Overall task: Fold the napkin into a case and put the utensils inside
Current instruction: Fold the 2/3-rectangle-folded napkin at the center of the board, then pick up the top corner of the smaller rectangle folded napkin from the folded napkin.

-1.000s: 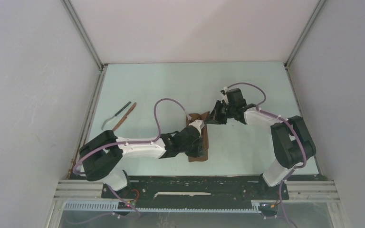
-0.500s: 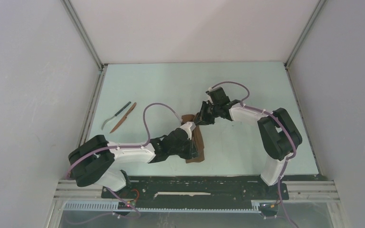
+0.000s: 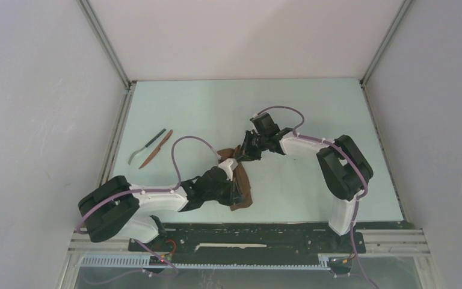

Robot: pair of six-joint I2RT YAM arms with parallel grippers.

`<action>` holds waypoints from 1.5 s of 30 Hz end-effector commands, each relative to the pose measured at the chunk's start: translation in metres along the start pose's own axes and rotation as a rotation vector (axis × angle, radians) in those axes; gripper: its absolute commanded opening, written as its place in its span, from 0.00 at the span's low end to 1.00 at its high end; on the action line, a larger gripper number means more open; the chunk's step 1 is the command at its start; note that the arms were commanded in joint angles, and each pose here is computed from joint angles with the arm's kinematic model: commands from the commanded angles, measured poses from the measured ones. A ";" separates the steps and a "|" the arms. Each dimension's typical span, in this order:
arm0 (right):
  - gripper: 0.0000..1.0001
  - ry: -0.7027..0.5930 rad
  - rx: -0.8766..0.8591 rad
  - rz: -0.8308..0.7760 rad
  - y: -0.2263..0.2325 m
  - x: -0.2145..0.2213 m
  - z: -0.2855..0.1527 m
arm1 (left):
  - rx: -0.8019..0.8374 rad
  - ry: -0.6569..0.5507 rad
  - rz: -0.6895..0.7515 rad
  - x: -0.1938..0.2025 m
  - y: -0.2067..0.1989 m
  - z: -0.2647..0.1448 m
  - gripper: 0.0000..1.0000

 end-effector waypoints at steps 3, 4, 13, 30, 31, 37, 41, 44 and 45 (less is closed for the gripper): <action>0.00 -0.090 -0.069 -0.012 0.028 -0.021 0.011 | 0.061 0.031 0.002 0.006 -0.004 -0.014 0.28; 0.00 -0.087 -0.069 -0.012 0.028 -0.021 0.012 | 0.069 0.018 0.007 0.003 -0.007 -0.019 0.35; 0.00 -0.094 -0.065 -0.006 0.029 -0.020 0.015 | -0.019 -0.268 -0.167 -0.043 0.011 -0.087 0.63; 0.00 -0.058 -0.088 -0.034 0.042 -0.004 0.025 | -0.138 -0.337 -0.484 -0.098 0.074 -0.042 0.38; 0.00 -0.054 -0.088 -0.036 0.042 -0.002 0.027 | -0.139 -0.331 -0.486 -0.099 0.074 -0.040 0.37; 0.00 -0.037 -0.111 -0.046 0.050 0.007 0.034 | -0.162 -0.285 -0.491 -0.104 0.078 -0.024 0.22; 0.00 -0.025 -0.123 -0.061 0.057 0.014 0.036 | -0.169 -0.285 -0.489 -0.104 0.080 -0.022 0.18; 0.00 -0.016 -0.124 -0.062 0.060 0.019 0.038 | -0.172 -0.287 -0.484 -0.105 0.081 -0.021 0.15; 0.00 -0.012 -0.130 -0.063 0.062 0.021 0.039 | -0.174 -0.289 -0.483 -0.106 0.081 -0.021 0.15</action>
Point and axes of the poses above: each gripper's point midway between its finger pads, its own z axis out along the fingers, its own y axis along the line the jaws close on, x = y × z, the point moved 6 cm from there along -z, back along the fingers, and after that the axes turned 9 degrees about -z, right-handed, at the moved point
